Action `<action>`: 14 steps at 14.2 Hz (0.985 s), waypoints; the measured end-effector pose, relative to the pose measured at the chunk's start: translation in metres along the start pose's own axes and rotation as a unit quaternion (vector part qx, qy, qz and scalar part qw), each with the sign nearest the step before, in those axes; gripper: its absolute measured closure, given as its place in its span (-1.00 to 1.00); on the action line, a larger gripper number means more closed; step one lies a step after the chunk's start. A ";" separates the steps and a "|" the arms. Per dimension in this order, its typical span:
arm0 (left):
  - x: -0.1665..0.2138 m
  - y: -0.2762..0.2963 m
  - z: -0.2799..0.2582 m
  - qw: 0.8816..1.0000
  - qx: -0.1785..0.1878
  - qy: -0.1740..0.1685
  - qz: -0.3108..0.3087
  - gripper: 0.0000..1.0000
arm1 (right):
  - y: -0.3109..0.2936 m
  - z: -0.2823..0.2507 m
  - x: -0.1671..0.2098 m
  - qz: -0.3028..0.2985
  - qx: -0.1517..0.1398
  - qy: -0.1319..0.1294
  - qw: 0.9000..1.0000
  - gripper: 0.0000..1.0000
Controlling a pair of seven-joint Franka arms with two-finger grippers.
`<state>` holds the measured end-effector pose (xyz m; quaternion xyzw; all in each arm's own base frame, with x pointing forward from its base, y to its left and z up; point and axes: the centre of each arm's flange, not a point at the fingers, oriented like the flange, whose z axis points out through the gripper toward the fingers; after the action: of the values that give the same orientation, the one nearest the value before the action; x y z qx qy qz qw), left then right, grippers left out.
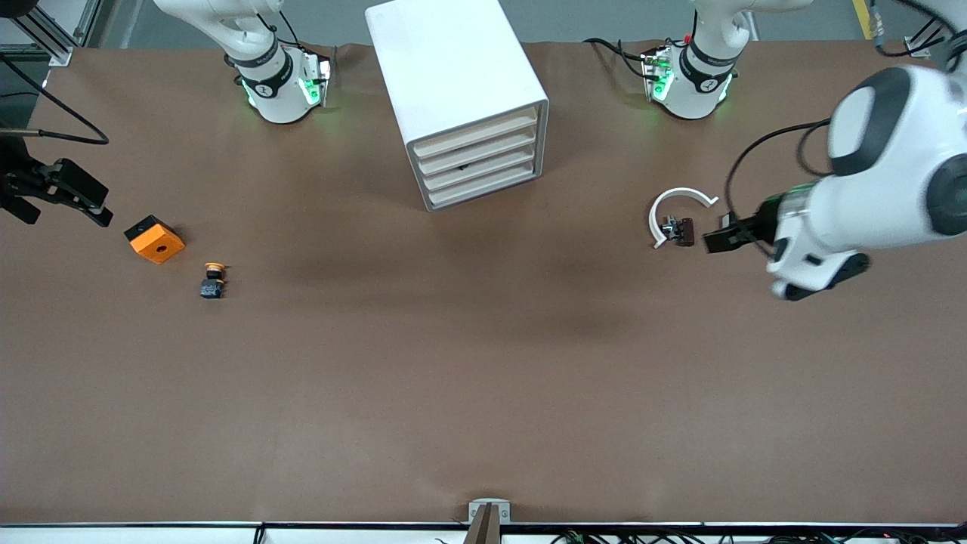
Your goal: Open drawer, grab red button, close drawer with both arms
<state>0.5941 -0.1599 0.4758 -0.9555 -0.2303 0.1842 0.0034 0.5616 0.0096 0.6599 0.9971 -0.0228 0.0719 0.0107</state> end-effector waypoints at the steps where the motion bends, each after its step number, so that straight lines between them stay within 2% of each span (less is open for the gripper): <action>1: -0.002 0.024 0.014 0.999 0.000 -0.009 -0.031 -1.00 | 0.000 0.000 0.000 0.000 0.000 0.000 1.000 -1.00; 3: 0.000 0.069 0.049 0.993 -0.004 -0.030 -0.116 -1.00 | 0.000 0.000 0.000 0.000 0.000 0.000 1.000 -1.00; 4: 0.001 0.092 0.068 0.985 -0.008 -0.040 -0.166 -1.00 | 0.000 -0.001 0.000 0.000 0.000 0.001 1.000 -1.00; 5: 0.000 0.113 0.087 0.974 -0.013 -0.050 -0.219 -1.00 | 0.000 -0.001 0.000 0.000 0.000 0.001 1.000 -1.00; 7: -0.003 0.144 0.123 0.944 -0.010 -0.092 -0.317 -1.00 | 0.000 -0.001 0.000 0.000 0.000 0.002 1.000 -1.00; 11: -0.015 0.179 0.191 0.884 0.037 -0.157 -0.438 -1.00 | 0.000 -0.002 0.000 0.000 0.000 0.002 1.000 -1.00; 12: -0.018 0.185 0.205 0.873 0.048 -0.170 -0.455 -1.00 | 0.000 -0.002 0.000 0.000 0.000 0.002 1.000 -1.00; 14: -0.032 0.200 0.231 0.862 0.068 -0.193 -0.464 -1.00 | -0.001 -0.002 0.000 -0.001 0.000 0.003 1.000 -1.00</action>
<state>0.5737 -0.3714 0.2536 -0.6808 -0.6303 0.3570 0.1086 0.5618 0.0103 0.6618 0.9969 -0.0222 0.0746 0.0105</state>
